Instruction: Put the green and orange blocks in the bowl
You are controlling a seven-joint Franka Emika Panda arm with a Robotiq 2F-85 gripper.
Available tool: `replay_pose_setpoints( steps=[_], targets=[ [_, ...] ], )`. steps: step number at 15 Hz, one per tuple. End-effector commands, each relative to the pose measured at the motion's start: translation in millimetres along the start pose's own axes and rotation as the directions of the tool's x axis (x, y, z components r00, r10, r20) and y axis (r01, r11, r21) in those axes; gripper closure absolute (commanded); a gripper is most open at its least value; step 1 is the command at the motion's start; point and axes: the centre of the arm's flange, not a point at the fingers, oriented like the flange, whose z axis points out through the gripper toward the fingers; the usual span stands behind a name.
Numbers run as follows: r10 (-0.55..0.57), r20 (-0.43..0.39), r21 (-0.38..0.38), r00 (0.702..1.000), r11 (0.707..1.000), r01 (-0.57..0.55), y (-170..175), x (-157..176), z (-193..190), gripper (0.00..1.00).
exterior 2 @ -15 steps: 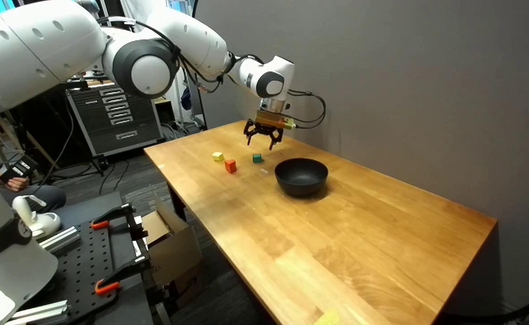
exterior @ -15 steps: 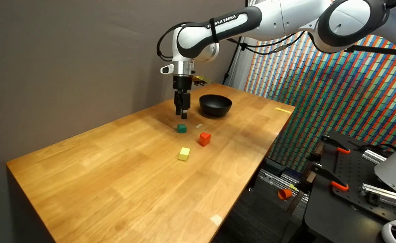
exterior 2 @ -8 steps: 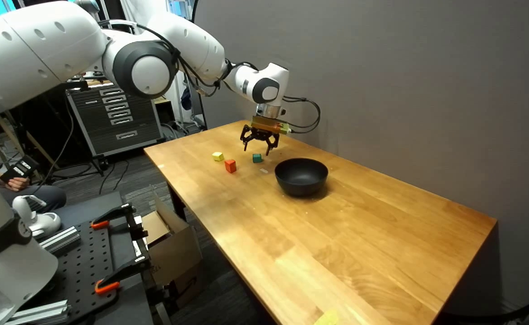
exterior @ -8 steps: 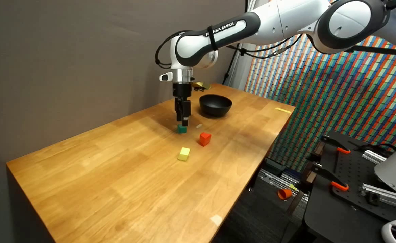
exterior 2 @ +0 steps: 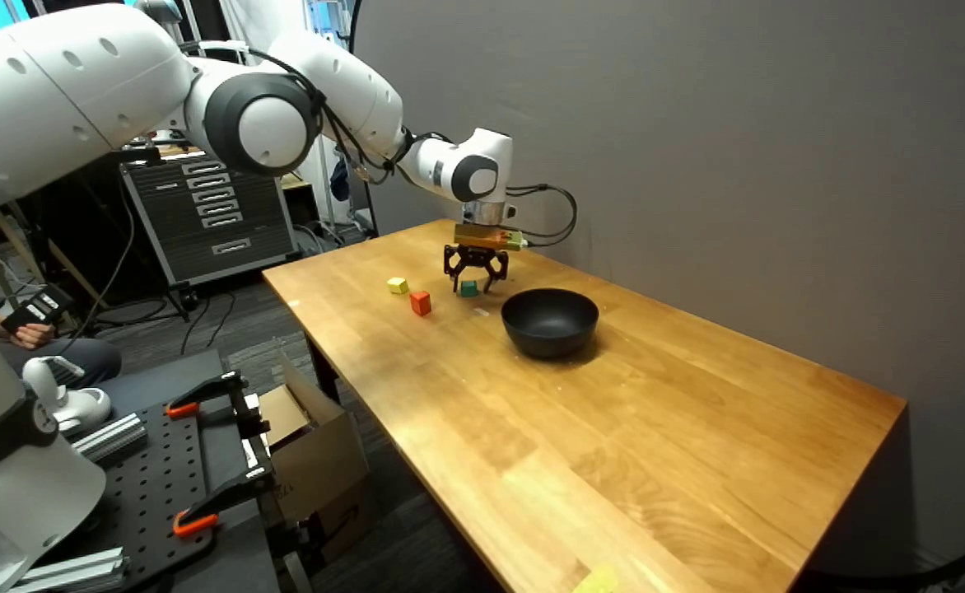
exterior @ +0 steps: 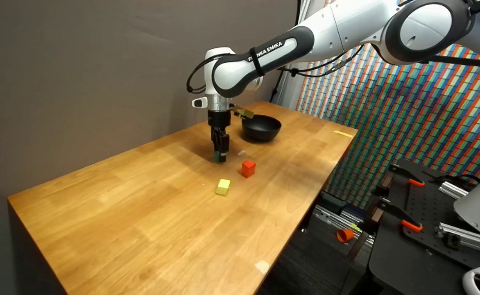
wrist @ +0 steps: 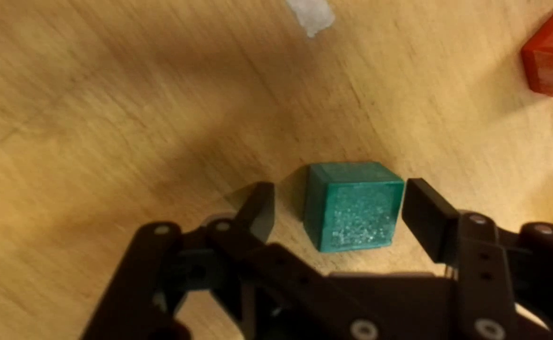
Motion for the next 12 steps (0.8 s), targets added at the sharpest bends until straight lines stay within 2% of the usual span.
replay_pose_setpoints(
  steps=[1,4,7,9,12],
  targets=[
    [0.027,-0.001,-0.066,1.0,0.997,-0.027,-3,-7,-7,0.58],
    [0.06,0.015,-0.104,0.998,0.993,-0.058,6,-17,-18,0.81],
    [0.139,0.053,-0.199,0.989,0.972,-0.126,24,-37,-57,0.84],
    [0.214,0.077,-0.286,0.974,0.94,-0.184,41,-59,-92,0.85],
    [0.346,0.072,-0.394,0.935,0.871,-0.292,60,-94,-144,0.85]
  ],
)
